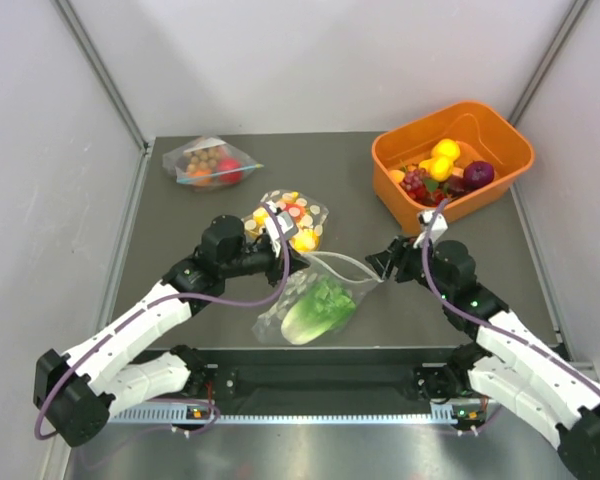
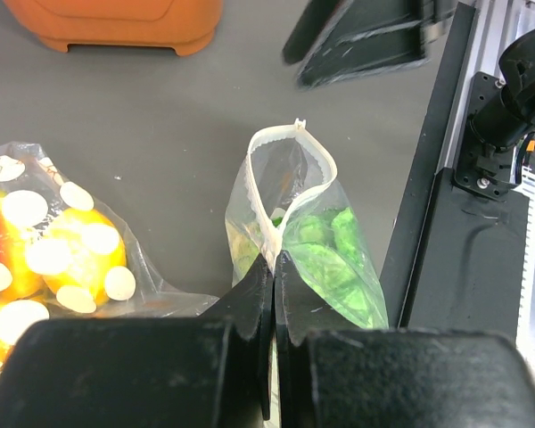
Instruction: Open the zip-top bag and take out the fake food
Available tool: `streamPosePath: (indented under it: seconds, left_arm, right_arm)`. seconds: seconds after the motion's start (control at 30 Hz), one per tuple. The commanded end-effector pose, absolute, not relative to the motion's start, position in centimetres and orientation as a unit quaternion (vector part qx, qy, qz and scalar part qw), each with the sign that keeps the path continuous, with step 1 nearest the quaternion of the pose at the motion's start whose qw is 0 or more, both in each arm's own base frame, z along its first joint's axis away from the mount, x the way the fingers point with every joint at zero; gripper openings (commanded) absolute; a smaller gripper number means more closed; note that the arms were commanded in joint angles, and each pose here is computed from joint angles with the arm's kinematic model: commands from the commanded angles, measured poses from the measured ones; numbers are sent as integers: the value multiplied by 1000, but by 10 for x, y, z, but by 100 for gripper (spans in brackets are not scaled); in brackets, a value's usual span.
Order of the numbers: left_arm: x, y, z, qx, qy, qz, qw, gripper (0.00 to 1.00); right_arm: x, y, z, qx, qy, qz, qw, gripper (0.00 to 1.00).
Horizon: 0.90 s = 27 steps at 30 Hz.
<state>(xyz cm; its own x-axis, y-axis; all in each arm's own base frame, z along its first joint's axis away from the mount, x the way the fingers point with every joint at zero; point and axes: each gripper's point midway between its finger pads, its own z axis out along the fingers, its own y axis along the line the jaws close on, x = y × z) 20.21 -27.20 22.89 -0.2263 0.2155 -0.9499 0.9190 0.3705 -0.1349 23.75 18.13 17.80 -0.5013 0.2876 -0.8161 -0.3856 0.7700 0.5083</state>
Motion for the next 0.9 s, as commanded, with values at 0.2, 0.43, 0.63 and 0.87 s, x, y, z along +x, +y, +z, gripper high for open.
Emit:
streamPosePath:
  seconds: [0.2,0.43,0.63,0.87]
  left_arm:
    - [206,-279,237,425,672,-382,472,0]
    - [204,-280,238,426,670,-387,469,0]
    - [200,-280,241,432,662,-393,469,0]
    - [200,-282,238,436,662,-396,463,0]
  right_arm:
    - [255,228,205,-75,758,396,513,61]
    - [247,246,187,-90,764,409,491,61]
    - [249,268,166,-119,780,413,454,61]
    - [241,291,166,-196,787,425,401,62]
